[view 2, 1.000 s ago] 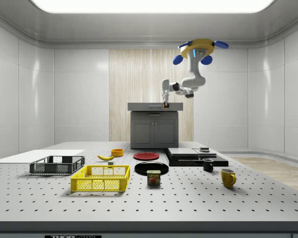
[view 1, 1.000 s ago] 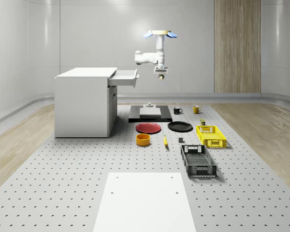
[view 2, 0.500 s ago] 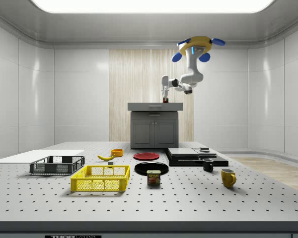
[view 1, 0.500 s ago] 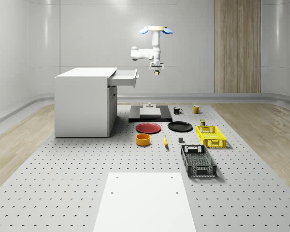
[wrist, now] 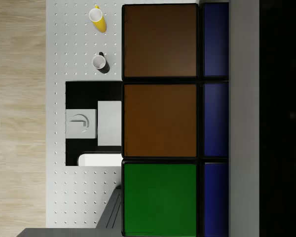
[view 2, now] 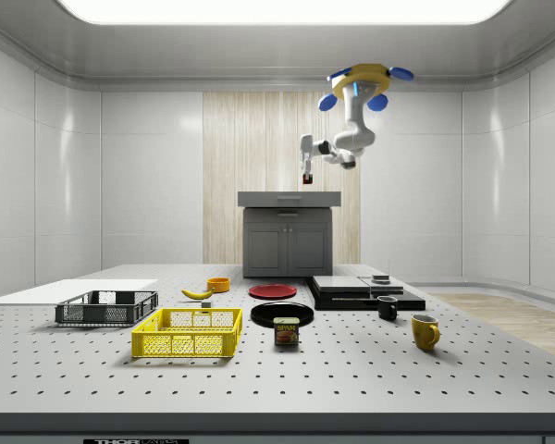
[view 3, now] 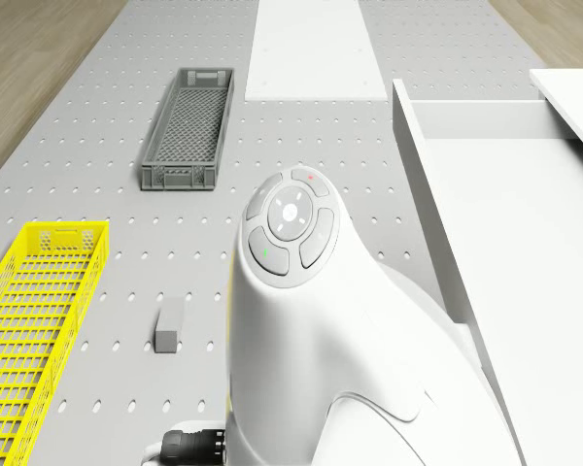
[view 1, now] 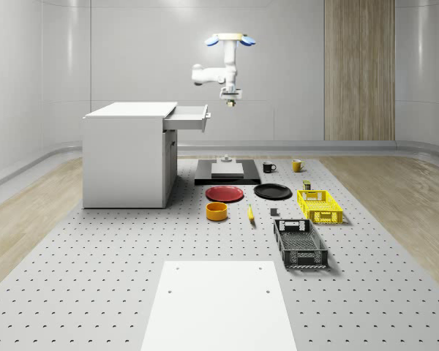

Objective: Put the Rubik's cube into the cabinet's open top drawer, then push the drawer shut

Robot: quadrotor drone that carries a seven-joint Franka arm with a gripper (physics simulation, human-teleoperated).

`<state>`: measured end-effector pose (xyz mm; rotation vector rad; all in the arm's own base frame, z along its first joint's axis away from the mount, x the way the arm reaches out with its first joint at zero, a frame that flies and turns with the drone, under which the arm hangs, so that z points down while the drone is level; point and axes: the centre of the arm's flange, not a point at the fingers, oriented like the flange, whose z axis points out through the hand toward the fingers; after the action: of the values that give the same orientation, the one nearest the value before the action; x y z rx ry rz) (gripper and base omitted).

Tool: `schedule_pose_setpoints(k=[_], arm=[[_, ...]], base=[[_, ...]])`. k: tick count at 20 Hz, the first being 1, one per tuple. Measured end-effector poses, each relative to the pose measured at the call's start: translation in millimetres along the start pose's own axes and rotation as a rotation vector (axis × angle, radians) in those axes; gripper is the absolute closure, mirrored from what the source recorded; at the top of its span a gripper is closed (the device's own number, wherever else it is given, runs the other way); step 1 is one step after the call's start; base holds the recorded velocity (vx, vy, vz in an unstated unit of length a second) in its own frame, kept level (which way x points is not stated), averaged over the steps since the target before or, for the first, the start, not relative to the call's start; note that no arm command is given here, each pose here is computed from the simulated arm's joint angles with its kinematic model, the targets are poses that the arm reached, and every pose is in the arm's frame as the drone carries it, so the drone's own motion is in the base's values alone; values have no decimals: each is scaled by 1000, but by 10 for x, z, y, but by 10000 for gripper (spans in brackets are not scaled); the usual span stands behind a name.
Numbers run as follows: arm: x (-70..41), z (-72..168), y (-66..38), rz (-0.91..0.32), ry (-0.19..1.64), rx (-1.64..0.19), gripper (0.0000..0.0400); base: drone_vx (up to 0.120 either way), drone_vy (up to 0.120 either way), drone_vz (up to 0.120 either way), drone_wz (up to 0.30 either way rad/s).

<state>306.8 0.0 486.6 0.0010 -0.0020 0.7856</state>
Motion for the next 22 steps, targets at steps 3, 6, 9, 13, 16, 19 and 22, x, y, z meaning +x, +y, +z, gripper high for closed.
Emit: schedule_pose_setpoints(k=[3,6,9,13,16,19,22], arm=[[0,0,0,0,0,0,75],[0,0,0,0,0,0,75],[0,0,0,0,0,0,75],[0,0,0,0,0,0,75],[0,0,0,0,0,0,75],[0,0,0,0,0,0,75],[0,0,0,0,0,0,75]], base=[[40,-120,0,0],[120,-120,107,0],[120,-120,53,0],[40,-120,0,0],[0,-120,0,0],[0,-120,0,0],[0,-120,0,0]])
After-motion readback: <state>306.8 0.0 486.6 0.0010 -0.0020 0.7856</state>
